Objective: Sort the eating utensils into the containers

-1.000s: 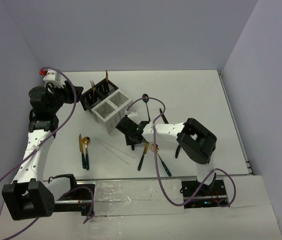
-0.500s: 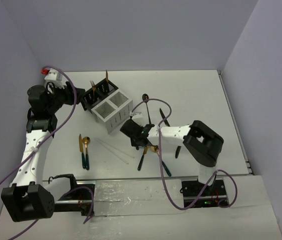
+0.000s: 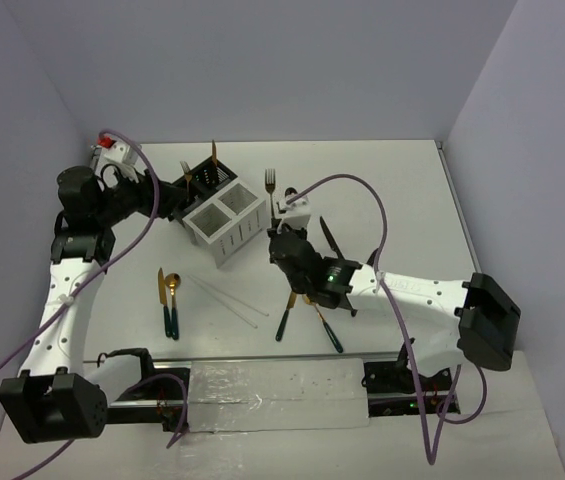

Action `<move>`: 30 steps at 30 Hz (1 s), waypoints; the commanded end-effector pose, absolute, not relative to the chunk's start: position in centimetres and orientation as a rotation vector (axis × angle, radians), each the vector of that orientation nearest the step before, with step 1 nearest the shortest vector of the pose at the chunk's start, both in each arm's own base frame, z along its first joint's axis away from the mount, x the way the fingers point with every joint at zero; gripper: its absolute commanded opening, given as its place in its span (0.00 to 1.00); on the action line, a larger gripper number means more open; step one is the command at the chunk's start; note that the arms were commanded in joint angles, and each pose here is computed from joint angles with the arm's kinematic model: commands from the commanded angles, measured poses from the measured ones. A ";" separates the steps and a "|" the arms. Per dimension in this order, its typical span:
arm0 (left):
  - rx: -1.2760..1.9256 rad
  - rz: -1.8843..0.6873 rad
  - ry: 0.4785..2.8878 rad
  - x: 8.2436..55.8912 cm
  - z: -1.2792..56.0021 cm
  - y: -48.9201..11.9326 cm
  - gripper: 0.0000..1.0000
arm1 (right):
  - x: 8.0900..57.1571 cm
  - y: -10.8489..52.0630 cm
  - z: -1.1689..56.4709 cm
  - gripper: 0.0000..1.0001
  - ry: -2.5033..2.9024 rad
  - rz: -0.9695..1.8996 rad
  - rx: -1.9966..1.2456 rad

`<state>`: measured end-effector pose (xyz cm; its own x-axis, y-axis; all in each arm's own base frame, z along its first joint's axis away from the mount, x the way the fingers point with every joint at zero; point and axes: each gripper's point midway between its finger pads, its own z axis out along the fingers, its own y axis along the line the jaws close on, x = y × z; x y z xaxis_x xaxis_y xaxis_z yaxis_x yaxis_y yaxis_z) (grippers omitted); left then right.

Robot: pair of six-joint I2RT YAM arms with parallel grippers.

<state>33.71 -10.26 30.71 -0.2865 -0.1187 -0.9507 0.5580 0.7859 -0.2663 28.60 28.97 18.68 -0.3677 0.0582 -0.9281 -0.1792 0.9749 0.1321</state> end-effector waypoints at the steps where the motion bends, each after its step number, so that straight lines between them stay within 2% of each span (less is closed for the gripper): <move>1: 0.493 -0.776 1.692 31.4 32.9 -12.7 0.63 | 28.9 31.9 27.3 0.00 1.605 0.363 -0.140; 5: 0.569 -0.855 1.674 29.8 33.0 -14.9 0.66 | 28.7 35.3 30.2 0.00 1.514 0.427 -0.253; 11: 0.552 -0.948 1.661 29.4 33.0 -16.1 0.69 | 28.0 39.1 30.4 0.00 1.488 0.499 -0.322; 18: 0.576 -0.974 1.634 29.1 33.4 -17.2 0.68 | 28.2 41.6 31.0 0.00 1.488 0.537 -0.348; 24: 0.512 -0.916 1.679 30.8 32.2 -17.0 0.68 | 27.6 42.8 31.9 0.00 1.475 0.560 -0.366; 30: 0.473 -0.899 1.638 31.5 32.9 -17.0 0.63 | 27.2 43.7 31.8 0.00 1.462 0.529 -0.422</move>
<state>30.95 -16.90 31.31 -0.3338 -0.1195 -0.9350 0.7139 0.6157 -0.3336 27.58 42.76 29.26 -0.0163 0.0473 -0.9987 -0.5578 0.8285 0.0484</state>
